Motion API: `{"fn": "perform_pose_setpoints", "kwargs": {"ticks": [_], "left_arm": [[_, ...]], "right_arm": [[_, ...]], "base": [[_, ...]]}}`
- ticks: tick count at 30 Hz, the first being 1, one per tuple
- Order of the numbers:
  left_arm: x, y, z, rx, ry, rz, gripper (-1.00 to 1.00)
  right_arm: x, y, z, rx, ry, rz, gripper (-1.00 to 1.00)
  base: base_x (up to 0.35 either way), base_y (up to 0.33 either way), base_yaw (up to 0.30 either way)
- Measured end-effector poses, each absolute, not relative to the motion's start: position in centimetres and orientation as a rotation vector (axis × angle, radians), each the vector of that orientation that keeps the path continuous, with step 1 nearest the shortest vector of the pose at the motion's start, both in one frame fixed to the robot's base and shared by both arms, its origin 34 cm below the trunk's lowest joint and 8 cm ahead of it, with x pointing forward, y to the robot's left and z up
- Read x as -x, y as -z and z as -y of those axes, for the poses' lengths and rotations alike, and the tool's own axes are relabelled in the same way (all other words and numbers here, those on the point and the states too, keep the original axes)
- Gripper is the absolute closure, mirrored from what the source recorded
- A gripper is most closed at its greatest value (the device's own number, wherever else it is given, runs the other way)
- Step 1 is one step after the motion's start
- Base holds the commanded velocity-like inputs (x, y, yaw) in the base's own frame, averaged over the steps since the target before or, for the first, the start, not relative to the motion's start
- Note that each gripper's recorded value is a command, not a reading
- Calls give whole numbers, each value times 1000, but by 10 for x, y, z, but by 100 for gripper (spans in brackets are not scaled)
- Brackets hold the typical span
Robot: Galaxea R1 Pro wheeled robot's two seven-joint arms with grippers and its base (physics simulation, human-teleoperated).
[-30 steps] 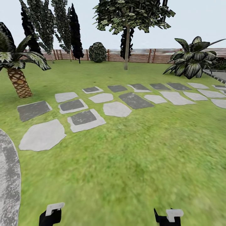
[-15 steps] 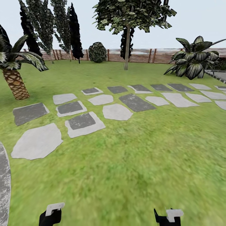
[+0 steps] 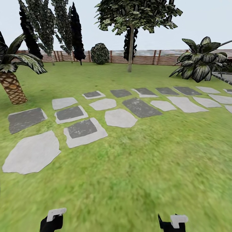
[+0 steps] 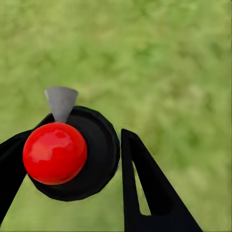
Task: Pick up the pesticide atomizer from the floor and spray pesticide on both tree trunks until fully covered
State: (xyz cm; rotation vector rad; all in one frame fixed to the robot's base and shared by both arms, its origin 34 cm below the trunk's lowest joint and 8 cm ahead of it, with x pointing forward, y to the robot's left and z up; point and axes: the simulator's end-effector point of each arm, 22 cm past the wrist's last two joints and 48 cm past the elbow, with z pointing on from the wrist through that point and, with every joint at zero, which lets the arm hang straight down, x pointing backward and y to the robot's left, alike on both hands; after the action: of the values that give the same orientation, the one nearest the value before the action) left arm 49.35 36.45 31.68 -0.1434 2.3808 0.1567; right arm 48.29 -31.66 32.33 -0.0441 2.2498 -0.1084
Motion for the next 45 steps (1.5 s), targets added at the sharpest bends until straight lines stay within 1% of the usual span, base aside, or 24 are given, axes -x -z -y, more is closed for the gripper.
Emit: {"fn": "perform_pose_setpoints", "kwargs": {"ticks": [45], "left_arm": [[-494, -317, -364, 145, -156, -2380, 100]], "right_arm": [[-483, -323, 317, 43, 110, -2249, -100]], "base": [[338, 0, 0]]}}
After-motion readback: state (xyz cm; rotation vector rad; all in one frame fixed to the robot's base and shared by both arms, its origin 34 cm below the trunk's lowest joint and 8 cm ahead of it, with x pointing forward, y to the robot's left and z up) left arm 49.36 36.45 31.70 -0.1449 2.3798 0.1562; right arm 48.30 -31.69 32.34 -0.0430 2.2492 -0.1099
